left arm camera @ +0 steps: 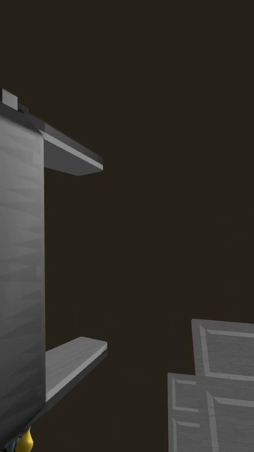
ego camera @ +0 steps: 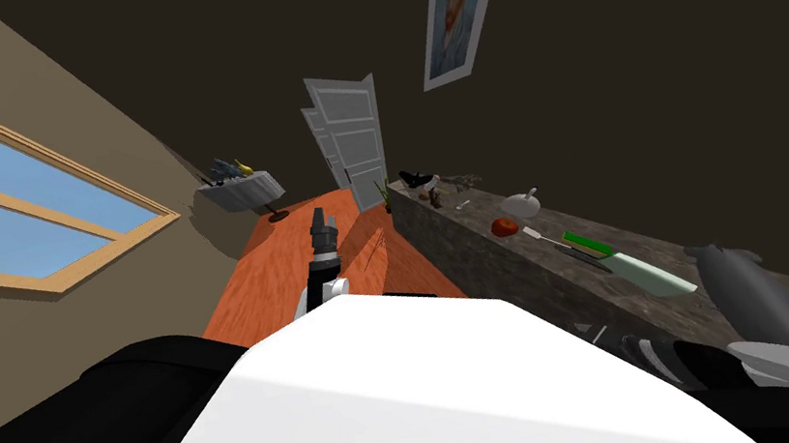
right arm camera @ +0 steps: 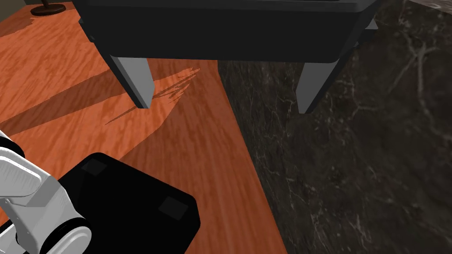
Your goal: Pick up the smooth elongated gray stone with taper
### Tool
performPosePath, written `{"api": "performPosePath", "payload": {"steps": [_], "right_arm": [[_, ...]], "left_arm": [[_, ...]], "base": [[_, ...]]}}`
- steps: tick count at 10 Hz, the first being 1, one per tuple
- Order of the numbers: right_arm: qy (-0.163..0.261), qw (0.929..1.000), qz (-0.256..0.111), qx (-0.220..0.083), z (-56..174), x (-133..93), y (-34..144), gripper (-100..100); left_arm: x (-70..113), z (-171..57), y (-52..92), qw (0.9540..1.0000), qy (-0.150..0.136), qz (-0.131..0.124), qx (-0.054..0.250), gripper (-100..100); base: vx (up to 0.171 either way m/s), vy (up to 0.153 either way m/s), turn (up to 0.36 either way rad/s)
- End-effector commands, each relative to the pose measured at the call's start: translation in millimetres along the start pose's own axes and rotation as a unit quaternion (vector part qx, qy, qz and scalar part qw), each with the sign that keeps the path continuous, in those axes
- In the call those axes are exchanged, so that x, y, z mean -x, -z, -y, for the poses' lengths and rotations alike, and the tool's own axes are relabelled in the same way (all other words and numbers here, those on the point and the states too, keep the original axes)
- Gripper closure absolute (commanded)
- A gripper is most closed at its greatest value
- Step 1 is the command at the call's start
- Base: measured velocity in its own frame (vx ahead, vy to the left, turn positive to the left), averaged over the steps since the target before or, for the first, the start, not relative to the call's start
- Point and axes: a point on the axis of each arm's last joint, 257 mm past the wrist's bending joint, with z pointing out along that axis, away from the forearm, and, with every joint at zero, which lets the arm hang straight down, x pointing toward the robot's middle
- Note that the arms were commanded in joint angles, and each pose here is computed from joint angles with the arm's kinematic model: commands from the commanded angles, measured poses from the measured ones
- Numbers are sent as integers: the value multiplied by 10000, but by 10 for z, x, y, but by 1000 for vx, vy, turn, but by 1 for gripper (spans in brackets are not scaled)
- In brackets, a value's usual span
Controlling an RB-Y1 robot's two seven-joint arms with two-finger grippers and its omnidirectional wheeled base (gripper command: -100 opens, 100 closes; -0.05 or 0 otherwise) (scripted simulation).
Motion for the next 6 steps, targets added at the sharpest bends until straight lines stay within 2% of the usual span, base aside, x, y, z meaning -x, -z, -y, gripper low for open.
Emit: {"api": "performPosePath", "payload": {"steps": [1,3,4,6], "right_arm": [[28,10000,-51,-25,58,-47,10,-100],[89,9983,-527,-254,318,-308,252,-100],[121,9980,-549,-271,344,-301,275,-100],[157,9944,-924,-490,574,-477,509,-100]], "left_arm": [[0,0,0,10000,0,0,0,0],[0,0,0,10000,0,0,0,0],[0,0,0,10000,0,0,0,0],[0,0,0,10000,-1,0,0,0]], "base": [[43,-4,-6],[101,-54,139],[136,-66,58],[161,-92,121]]}}
